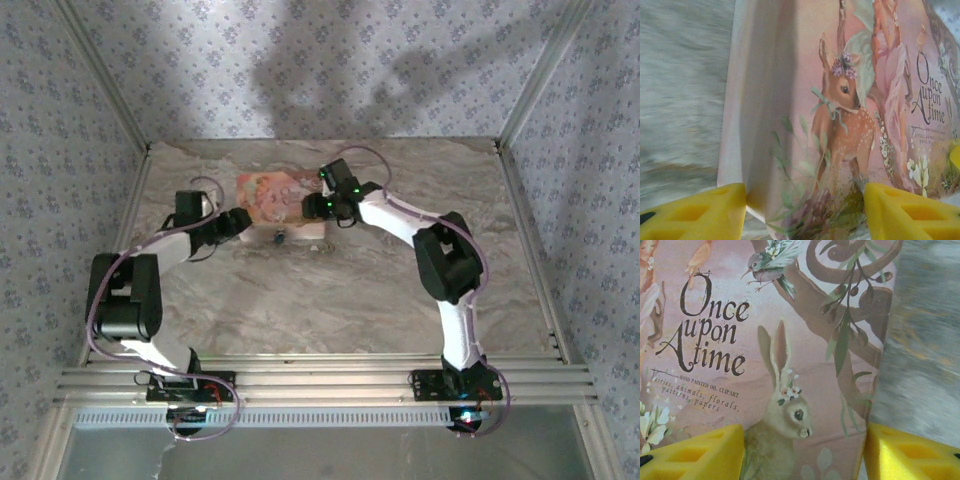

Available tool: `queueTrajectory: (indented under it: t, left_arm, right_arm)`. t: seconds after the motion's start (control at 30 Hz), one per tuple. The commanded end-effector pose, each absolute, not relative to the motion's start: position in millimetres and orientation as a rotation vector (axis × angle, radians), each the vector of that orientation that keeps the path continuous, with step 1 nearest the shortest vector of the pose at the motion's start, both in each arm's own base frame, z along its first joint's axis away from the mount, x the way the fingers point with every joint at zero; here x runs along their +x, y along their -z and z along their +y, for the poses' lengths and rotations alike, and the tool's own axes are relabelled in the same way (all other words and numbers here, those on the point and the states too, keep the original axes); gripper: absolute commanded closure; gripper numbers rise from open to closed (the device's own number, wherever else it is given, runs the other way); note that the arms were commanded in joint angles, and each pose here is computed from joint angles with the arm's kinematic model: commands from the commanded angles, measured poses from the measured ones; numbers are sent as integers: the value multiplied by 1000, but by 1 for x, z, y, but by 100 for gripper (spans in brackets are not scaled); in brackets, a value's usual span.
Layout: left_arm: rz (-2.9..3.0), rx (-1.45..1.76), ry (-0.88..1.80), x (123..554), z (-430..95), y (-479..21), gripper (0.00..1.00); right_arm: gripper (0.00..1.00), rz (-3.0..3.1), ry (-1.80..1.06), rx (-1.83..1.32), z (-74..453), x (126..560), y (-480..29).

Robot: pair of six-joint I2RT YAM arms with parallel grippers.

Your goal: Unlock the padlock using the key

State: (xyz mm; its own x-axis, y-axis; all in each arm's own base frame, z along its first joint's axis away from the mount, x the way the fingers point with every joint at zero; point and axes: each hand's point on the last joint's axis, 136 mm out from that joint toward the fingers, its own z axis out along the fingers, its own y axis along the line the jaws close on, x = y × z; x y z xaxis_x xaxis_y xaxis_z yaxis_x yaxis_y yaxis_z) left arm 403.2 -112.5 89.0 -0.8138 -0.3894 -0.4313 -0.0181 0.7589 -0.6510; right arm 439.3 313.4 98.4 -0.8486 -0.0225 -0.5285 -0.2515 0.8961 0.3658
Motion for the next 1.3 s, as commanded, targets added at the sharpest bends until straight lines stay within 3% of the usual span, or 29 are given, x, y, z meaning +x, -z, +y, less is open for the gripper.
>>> queueTrajectory:
  t: [0.0,0.2,0.4,0.6,0.93,1.07,1.27]
  left_arm:
    - [2442,-181,969,405,-165,-89,38]
    - [2510,-59,1023,404,-241,-78,39]
    - [2554,-10,1044,387,-288,-63,40]
    - [2562,-51,956,382,-276,-58,40]
    - [2532,-37,712,397,-231,-89,32]
    - [2499,-1,673,402,-222,-111,26]
    - [2453,27,659,407,-214,-133,24]
  right_arm:
    - [38,2618,-502,-137,278,418,-81]
    - [38,2637,-422,28,210,409,-81]
    - [37,2655,-396,118,176,402,-76]
    - [34,2660,-351,119,162,404,-82]
    - [14,2528,-255,184,134,436,-147]
    - [14,2469,-233,311,110,459,-153]
    - [21,2434,-135,462,87,504,-133]
